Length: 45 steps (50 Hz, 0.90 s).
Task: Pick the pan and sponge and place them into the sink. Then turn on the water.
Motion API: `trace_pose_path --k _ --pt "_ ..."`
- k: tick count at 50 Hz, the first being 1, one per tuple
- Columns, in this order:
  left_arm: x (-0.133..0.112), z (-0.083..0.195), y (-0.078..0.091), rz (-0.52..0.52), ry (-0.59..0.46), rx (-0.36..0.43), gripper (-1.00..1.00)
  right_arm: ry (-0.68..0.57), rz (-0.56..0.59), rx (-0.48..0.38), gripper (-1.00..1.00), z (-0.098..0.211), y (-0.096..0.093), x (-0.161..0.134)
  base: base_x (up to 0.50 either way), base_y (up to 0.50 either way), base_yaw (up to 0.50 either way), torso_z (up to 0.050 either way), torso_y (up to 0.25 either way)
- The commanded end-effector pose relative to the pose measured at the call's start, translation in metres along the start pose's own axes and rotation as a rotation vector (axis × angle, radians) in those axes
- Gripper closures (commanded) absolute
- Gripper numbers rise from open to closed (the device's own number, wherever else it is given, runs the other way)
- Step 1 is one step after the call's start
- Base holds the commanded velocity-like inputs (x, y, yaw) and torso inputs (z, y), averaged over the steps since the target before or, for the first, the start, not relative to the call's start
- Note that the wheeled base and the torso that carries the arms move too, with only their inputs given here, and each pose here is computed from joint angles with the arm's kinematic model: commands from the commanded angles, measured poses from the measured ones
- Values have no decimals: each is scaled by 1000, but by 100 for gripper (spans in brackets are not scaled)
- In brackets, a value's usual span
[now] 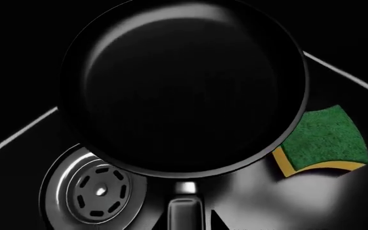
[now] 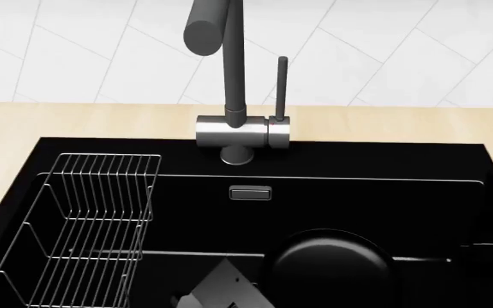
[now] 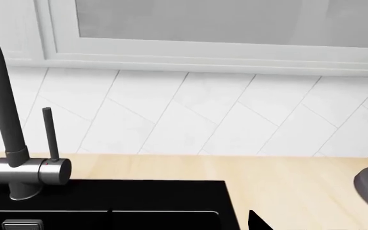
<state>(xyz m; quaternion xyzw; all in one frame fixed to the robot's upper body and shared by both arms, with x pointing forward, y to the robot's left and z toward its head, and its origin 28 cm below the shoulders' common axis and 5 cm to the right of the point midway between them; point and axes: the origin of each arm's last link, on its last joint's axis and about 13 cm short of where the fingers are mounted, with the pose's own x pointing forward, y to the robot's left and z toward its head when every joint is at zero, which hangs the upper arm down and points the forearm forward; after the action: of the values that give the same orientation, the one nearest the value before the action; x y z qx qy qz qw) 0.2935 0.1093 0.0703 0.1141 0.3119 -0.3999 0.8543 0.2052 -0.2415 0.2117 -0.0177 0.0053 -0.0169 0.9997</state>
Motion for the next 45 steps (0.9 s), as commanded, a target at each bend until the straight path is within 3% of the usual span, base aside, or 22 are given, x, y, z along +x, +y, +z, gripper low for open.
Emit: trace_pose_path --k 1,26,27,45 --pt "7 3 4 23 -23 6 100 7 3 4 -100 -4 0 1 0 0 0 0 0" --pt "15 -1 0 -4 6 -11 100 21 11 8 -100 -9 1 2 0 0 0 1 1" --pt "15 -1 0 -5 7 -11 -100 21 11 8 -100 -9 1 2 0 0 0 0 0" --pt "11 3 -2 -8 -3 -13 -100 28 18 13 -100 -11 2 3 0 0 0 0 0"
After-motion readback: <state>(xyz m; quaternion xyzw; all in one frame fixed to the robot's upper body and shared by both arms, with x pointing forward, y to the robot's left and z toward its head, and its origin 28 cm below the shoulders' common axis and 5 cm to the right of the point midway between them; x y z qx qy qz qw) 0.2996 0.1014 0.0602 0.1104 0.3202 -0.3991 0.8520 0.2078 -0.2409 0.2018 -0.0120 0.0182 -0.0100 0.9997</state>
